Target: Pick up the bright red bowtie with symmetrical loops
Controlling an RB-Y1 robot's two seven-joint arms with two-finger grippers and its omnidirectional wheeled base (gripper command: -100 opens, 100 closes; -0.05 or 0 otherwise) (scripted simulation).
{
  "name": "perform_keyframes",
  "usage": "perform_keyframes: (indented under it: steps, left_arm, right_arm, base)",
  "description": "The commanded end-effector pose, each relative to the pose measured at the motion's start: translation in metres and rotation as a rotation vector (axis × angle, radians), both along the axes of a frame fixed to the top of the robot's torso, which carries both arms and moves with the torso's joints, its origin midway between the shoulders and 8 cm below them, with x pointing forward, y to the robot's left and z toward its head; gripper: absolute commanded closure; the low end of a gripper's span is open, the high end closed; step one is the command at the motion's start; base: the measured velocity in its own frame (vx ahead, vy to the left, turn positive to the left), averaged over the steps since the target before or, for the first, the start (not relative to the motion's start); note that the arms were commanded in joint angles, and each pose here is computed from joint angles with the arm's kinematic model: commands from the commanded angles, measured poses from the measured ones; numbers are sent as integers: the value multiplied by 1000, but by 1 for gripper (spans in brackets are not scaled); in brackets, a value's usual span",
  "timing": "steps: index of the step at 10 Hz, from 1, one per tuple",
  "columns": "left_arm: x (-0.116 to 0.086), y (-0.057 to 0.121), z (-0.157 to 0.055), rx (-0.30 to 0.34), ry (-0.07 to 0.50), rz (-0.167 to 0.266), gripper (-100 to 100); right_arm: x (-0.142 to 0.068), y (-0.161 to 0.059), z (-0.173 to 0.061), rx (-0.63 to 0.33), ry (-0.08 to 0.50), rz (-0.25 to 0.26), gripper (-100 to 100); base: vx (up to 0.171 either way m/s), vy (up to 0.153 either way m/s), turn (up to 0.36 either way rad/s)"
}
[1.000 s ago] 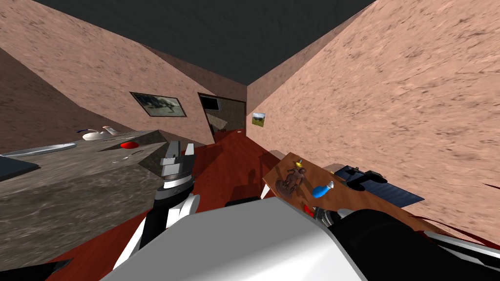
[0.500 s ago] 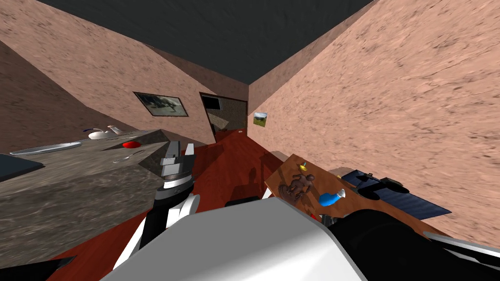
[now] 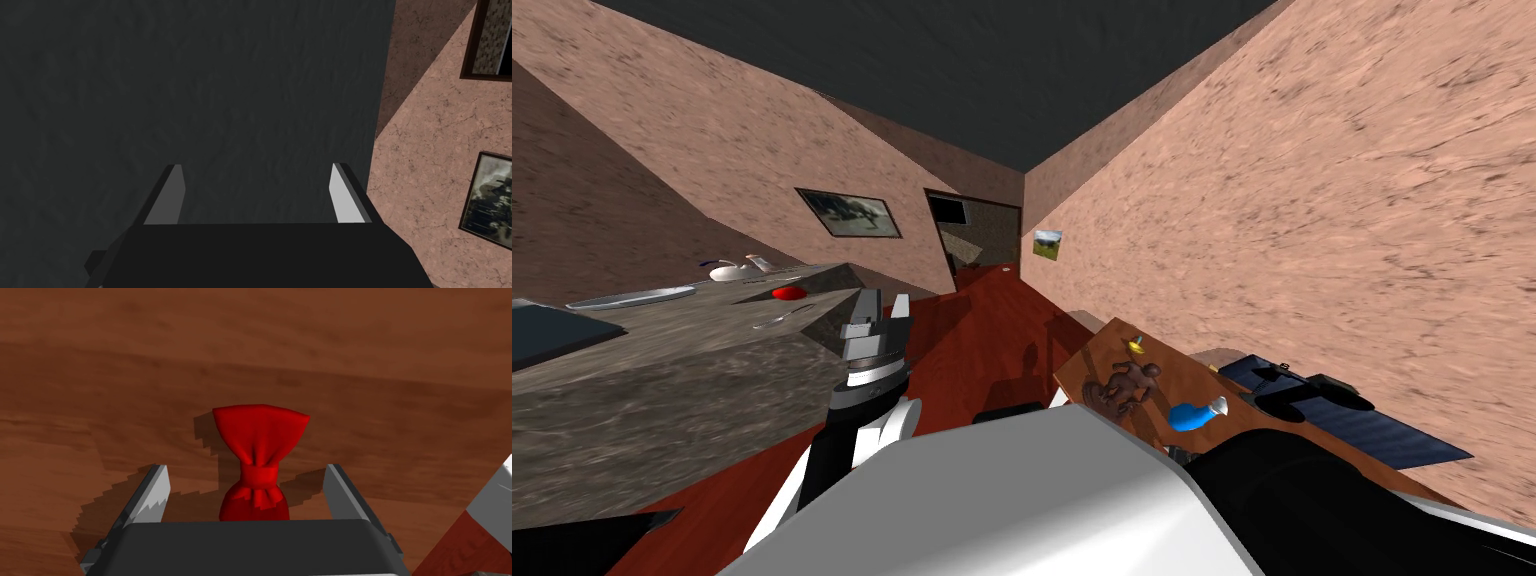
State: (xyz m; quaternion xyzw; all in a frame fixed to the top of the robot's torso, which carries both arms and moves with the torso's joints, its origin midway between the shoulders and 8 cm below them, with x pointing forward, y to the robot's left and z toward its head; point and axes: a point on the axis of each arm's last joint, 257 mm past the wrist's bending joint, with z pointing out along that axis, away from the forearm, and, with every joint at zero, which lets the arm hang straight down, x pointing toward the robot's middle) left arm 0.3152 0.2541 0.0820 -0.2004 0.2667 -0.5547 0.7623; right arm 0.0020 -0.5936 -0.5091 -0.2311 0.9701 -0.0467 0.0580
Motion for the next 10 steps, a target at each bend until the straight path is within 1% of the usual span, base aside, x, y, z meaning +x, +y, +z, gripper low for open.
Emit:
perform_keyframes:
  steps: [1,2,6,7,8,10]
  left_arm:
    - [0,0,0,0,0,0,0]
    - [0,0,0,0,0,0,0]
    - [0,0,0,0,0,0,0]
    - [0,0,0,0,0,0,0]
    - [0,0,0,0,0,0,0]
    - [0,0,0,0,0,0,0]
  right_arm:
    - [0,0,0,0,0,0,-100]
    - [0,1,-1,1,0,1,100]
    - [-1,2,-1,4,1,0,100]
    - [-1,2,-1,4,1,0,0]
    - [4,-4,8,-1,0,8,100]
    - [9,-10,18,-2,0,18,100]
  base:
    - [1,-20,9]
    - [0,0,0]
    - [0,0,0]
    - [0,0,0]
    - [-5,28,-71]
    - [-7,53,-66]
